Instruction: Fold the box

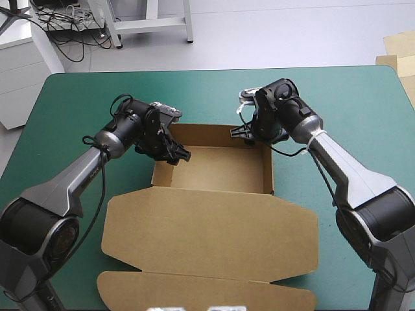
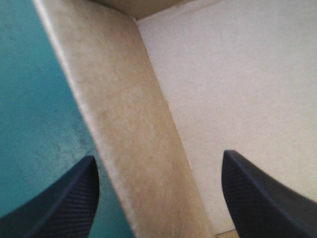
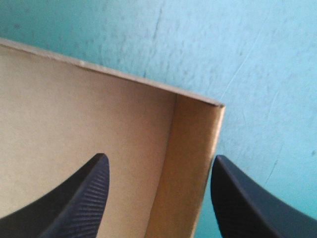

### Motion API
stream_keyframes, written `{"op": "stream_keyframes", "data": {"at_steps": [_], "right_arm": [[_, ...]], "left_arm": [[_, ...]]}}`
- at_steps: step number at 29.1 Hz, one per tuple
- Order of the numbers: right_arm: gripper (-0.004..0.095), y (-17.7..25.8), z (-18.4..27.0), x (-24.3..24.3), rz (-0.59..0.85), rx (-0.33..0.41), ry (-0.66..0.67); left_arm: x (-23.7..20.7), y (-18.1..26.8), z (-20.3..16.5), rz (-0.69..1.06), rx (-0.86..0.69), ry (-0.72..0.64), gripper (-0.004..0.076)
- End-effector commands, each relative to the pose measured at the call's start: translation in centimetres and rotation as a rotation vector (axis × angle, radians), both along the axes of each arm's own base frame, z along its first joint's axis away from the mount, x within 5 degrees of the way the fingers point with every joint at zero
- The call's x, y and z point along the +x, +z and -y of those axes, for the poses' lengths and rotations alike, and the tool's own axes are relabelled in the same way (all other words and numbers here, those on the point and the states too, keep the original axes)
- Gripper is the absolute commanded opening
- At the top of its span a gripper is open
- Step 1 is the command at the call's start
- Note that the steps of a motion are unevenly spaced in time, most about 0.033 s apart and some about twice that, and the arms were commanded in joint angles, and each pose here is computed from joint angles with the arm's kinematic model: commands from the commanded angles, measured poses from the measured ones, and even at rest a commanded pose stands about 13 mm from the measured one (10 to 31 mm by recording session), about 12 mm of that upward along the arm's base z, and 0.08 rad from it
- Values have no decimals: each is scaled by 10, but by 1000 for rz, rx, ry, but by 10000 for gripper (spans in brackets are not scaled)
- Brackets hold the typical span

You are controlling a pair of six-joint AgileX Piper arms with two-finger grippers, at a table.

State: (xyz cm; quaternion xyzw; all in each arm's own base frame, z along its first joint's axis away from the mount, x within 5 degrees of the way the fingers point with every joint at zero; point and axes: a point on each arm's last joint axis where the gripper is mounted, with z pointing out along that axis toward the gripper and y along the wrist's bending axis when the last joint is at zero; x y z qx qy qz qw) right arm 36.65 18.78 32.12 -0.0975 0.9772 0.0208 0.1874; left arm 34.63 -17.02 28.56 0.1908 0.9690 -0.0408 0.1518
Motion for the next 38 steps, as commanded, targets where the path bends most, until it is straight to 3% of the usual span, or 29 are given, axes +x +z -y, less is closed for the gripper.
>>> {"op": "stream_keyframes", "data": {"at_steps": [1, 9, 13, 20, 25, 29, 38], "right_arm": [[560, 63, 13, -12, 177, 19, 24], [548, 139, 44, -36, 462, -105, 53], [523, 161, 54, -55, 513, -41, -10], [505, 169, 53, -66, 502, 78, -46], [505, 157, 39, -61, 420, 176, -27], [505, 137, 28, -54, 333, 205, -9], [505, 56, 25, -48, 79, 73, -11]], "left_arm": [[-6, 62, 0, 129, -65, -5, 496], [-22, 154, -10, 329, -134, -21, 425], [-41, 180, -18, 398, -168, -51, 314], [-88, 216, -48, 529, -140, -55, -8], [-117, 211, -69, 535, -73, -37, -10], [-145, 189, -84, 486, -36, -39, -10], [-208, 132, -111, 460, -78, -26, -10]]}}
